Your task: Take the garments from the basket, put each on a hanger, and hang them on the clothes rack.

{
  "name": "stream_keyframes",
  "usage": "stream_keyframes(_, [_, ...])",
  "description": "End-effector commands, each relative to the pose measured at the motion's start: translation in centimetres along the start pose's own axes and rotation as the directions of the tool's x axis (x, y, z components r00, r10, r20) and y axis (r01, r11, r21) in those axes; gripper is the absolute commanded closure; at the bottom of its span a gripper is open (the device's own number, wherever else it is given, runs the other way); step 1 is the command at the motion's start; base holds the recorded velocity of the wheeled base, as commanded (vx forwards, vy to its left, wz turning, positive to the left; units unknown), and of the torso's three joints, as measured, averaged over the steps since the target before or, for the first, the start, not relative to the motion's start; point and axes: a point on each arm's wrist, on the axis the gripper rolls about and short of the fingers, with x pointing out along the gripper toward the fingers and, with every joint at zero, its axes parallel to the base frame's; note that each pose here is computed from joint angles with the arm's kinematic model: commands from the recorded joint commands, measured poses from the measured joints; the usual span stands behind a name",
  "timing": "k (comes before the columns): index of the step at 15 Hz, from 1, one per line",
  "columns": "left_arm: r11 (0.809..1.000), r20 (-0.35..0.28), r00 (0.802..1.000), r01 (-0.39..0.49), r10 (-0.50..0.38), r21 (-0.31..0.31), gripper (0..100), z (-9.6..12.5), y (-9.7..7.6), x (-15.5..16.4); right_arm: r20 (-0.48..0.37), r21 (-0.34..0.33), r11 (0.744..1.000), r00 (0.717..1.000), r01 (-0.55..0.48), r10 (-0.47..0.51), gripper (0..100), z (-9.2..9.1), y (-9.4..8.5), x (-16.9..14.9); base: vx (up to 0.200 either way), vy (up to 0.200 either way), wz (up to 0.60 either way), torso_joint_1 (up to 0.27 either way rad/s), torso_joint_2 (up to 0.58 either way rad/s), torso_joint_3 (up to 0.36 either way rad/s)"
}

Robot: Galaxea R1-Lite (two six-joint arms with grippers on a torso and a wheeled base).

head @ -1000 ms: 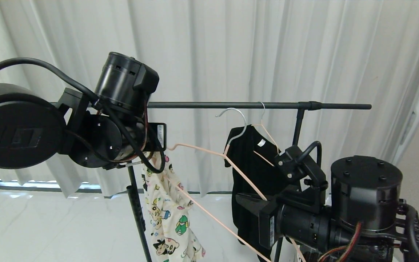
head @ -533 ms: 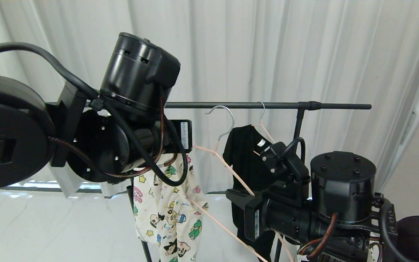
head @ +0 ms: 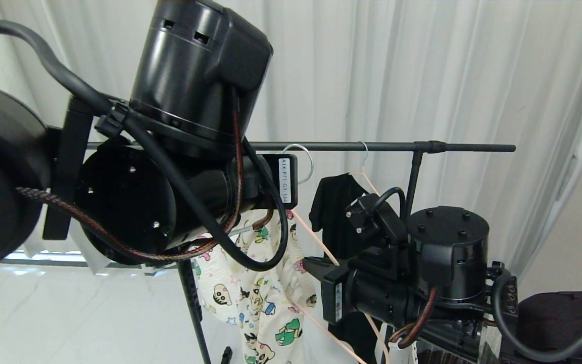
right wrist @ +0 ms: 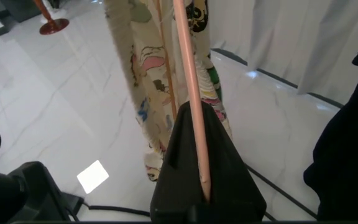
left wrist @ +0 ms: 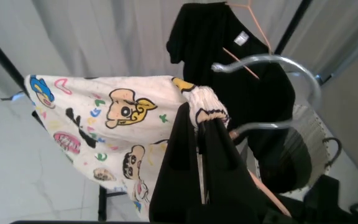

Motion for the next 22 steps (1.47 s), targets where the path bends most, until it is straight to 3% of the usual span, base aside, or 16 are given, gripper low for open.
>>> stream_keyframes(1, [1.0,-0.004,1.0,0.018,-0.018,0.001,100,-0.1,0.0,-0.2,0.002,0.0,1.0,1.0,0.013,-0.013,100,-0.1,0.0,0.2,0.0,0.0,0.0,0.0,0.0,0.0])
stream_keyframes(4, [1.0,-0.004,1.0,0.025,-0.025,0.001,100,0.0,0.0,-0.3,0.017,0.002,0.999,0.999,0.041,-0.042,100,0.0,-0.1,0.1,0.0,0.0,0.0,0.0,0.0,0.0])
stream_keyframes(5, [1.0,-0.005,1.0,0.022,-0.022,0.0,0,0.0,0.0,-0.2,0.022,0.007,0.998,0.998,0.054,-0.055,100,0.0,-0.1,0.1,0.0,0.0,0.0,0.0,0.0,0.0])
stream_keyframes(8, [1.0,0.002,1.0,-0.019,0.019,-0.011,0,0.3,0.8,0.2,0.06,0.01,0.997,0.995,0.073,-0.073,100,0.4,-0.1,-0.1,0.0,0.0,0.0,0.0,0.0,0.0])
stream_keyframes(16, [1.0,0.004,1.0,0.002,-0.002,-0.002,0,-0.4,1.6,-1.7,0.146,0.006,0.989,0.978,0.15,-0.15,100,1.2,-0.6,-0.3,0.0,0.0,0.0,0.0,0.0,0.0])
stream_keyframes(17, [1.0,-0.007,1.0,-0.003,0.003,0.031,0,-1.0,2.3,-2.2,0.155,-0.019,0.985,0.974,0.17,-0.165,100,1.1,-0.9,-0.4,0.0,0.0,0.0,0.0,0.0,0.0])
stream_keyframes(19, [0.98,-0.067,0.996,-0.044,0.058,0.192,0,-4.1,5.7,-3.4,0.149,-0.096,0.978,0.975,0.183,-0.167,100,0.3,-1.3,-1.5,0.0,0.0,0.0,0.0,0.0,0.0])
stream_keyframes(22, [0.966,-0.061,0.995,0.088,-0.076,0.243,0,-6.8,9.3,-5.9,0.116,-0.139,0.982,0.987,0.124,-0.108,100,-0.7,-1.6,-3.8,0.0,0.0,0.0,0.0,0.0,0.0])
